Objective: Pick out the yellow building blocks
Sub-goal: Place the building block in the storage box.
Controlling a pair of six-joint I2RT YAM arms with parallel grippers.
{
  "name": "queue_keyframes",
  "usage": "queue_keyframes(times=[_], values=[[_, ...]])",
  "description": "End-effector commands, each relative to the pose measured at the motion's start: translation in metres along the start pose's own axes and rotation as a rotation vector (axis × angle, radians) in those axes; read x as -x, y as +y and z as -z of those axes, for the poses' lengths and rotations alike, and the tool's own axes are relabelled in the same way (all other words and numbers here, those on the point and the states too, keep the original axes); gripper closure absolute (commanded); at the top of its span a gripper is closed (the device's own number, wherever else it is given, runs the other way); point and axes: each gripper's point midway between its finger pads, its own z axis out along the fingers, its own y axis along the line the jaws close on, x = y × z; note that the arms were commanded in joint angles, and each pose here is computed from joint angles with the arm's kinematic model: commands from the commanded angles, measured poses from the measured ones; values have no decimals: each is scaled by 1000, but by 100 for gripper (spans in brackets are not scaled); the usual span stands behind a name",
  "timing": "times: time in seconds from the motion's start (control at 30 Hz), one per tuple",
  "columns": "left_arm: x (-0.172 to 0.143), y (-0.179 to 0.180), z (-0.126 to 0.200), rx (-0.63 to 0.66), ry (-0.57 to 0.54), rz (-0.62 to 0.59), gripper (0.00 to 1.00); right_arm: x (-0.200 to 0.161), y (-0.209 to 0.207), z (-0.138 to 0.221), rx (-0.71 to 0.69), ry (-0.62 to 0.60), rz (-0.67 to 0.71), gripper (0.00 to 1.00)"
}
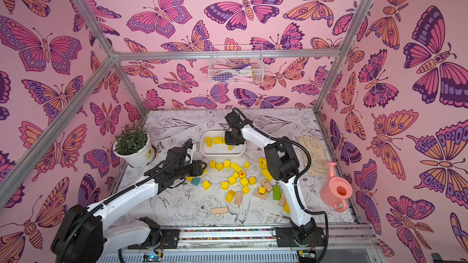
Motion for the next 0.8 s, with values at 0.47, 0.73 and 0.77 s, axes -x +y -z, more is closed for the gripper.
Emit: queue_keyframes(times=[0.47,0.73,0.77], values=[[-1,5,2,7,-13,15,49,4,11,94,67,-108,50,65],[-2,5,1,10,-10,20,49,-50,-25,146,31,-136,71,68],[-1,5,1,11,-12,22,49,-61,-30,150,33,-135,69,69]])
